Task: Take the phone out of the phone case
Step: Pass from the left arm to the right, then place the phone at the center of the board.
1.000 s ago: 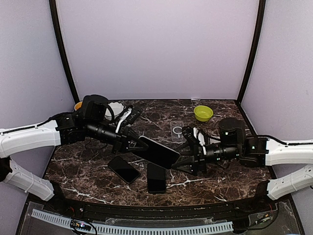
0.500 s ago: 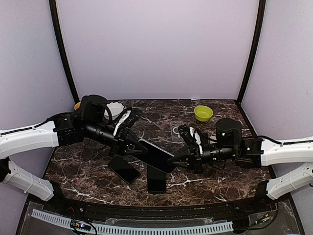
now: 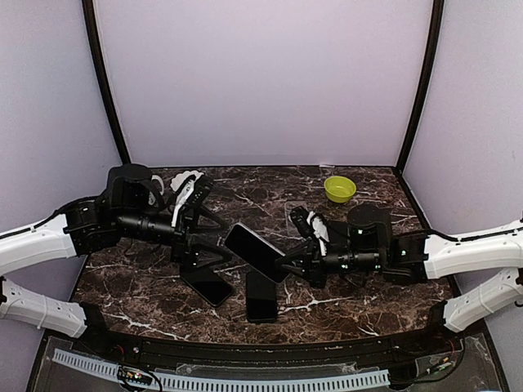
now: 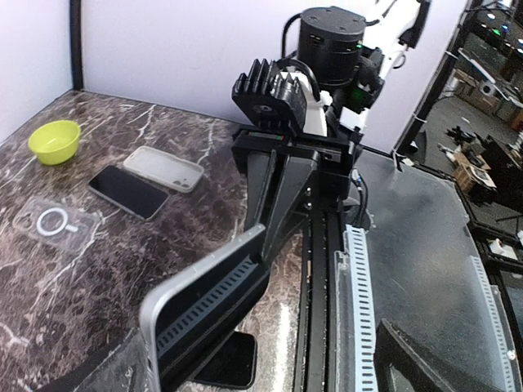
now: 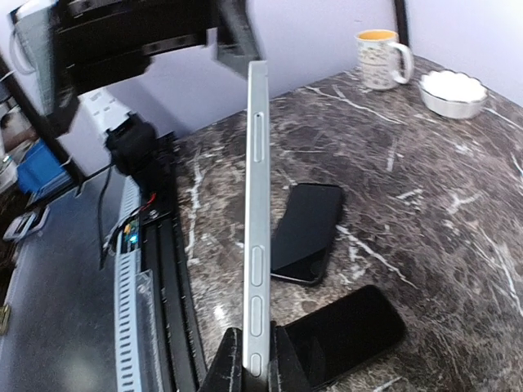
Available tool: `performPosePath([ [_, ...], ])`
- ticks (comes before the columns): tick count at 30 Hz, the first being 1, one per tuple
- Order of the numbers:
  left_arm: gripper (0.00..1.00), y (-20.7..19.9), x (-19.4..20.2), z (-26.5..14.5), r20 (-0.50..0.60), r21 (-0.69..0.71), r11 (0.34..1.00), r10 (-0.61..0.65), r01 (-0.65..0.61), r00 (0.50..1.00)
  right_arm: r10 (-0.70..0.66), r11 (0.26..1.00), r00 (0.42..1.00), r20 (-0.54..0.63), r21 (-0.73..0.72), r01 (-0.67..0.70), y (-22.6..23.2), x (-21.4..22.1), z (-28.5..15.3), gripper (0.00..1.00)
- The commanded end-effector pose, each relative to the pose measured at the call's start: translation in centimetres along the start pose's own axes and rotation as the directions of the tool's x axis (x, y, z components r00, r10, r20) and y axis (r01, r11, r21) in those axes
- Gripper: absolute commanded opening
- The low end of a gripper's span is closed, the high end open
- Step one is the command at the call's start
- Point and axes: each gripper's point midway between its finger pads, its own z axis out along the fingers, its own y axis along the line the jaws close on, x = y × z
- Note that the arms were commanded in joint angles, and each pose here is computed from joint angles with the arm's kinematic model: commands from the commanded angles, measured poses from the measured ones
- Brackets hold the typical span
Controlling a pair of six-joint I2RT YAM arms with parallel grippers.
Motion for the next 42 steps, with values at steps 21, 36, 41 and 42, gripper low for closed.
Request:
performPosePath([
  [21, 0.99, 10.9, 8.6, -11.7, 0.004, -0.828, 0.533, -0.306, 0.175, 0.952, 0.504, 0.525, 0.75, 0.429, 0.537, -0.66, -19.7, 0.0, 7.9, 0.0],
  [36, 0.99, 9.0, 8.3, -14.9, 0.068, -0.828, 0.52, -0.282, 0.213, 0.957, 0.567, 0.465, 0.696, 0.44, 0.526, -0.712, -25.0, 2.3, 11.9, 0.0],
  [41, 0.99, 8.7, 8.0, -15.1, 0.079, -0.817, 0.535, -0.262, 0.213, 0.962, 0.571, 0.462, 0.71, 0.412, 0.553, -0.693, -25.9, 3.3, 12.1, 0.0],
  [42, 0.99, 8.7, 8.1, -15.1, 0.081, -0.818, 0.534, -0.263, 0.215, 0.961, 0.573, 0.456, 0.707, 0.416, 0.555, -0.696, -26.0, 3.5, 11.9, 0.0],
])
